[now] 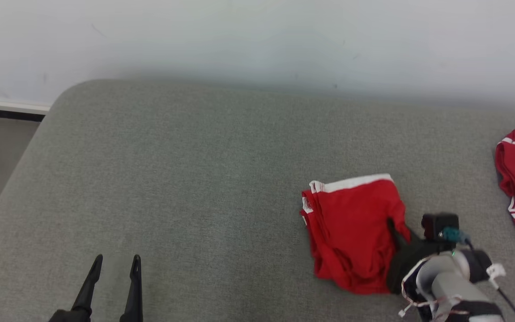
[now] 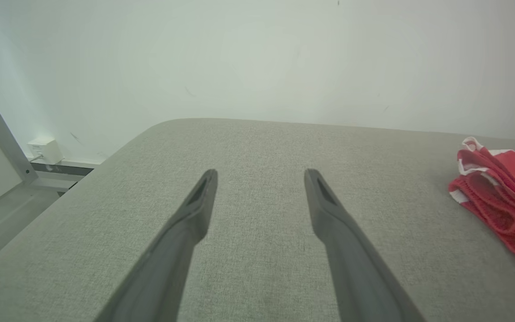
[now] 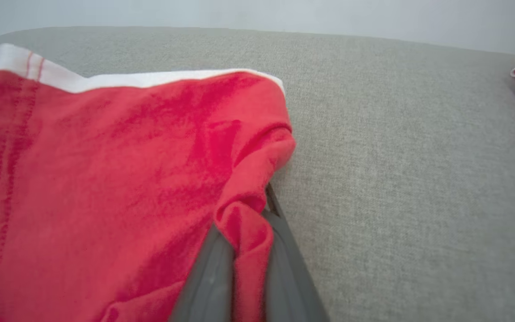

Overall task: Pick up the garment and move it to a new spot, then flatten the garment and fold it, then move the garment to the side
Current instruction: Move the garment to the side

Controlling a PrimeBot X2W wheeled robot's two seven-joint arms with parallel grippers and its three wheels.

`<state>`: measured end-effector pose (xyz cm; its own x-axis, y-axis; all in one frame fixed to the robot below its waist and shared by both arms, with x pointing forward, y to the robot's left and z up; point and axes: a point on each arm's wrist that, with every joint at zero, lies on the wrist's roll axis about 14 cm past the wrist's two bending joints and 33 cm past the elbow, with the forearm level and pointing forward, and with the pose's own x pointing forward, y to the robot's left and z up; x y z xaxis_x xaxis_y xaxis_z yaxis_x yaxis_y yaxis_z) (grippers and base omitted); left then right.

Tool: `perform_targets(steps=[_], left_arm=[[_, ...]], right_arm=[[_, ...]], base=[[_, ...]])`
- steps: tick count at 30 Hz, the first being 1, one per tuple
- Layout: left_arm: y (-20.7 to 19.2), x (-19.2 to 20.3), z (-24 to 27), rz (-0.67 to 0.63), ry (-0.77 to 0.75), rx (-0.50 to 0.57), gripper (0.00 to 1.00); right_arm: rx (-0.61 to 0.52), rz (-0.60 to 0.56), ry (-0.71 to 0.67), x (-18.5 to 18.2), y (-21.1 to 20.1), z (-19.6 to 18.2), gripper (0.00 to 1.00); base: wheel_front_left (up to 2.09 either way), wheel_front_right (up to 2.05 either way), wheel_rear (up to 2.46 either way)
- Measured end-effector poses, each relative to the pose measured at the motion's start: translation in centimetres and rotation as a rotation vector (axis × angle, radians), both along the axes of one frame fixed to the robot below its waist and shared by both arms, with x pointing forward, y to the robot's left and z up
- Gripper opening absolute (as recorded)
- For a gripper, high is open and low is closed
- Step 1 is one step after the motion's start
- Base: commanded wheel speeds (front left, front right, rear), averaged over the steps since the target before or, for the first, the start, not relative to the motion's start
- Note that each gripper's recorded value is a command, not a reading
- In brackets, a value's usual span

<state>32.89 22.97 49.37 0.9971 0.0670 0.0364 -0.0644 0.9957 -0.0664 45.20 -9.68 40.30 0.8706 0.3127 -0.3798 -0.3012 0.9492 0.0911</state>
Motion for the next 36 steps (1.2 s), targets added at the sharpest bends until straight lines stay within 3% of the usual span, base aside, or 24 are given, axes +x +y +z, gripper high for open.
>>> perform_targets(steps=[11, 18, 36], left_arm=[[-2.4, 5.2, 0.6, -0.095, -0.026, 0.014, 1.00], [-4.4, 9.0, -0.5, -0.180, -0.017, 0.030, 1.00], [-10.6, 14.8, -5.4, -0.414, 0.023, 0.034, 1.00]], right_arm=[[-0.216, 0.062, -0.095, 7.1, -5.1, 3.0, 0.00], [-0.356, 0.022, -0.110, 10.2, -11.8, 4.3, 0.00], [-0.621, -0.171, -0.045, 9.7, -27.9, 7.9, 0.00]], base=[[0.00, 0.00, 0.00], [0.00, 0.00, 0.00], [0.00, 0.00, 0.00]])
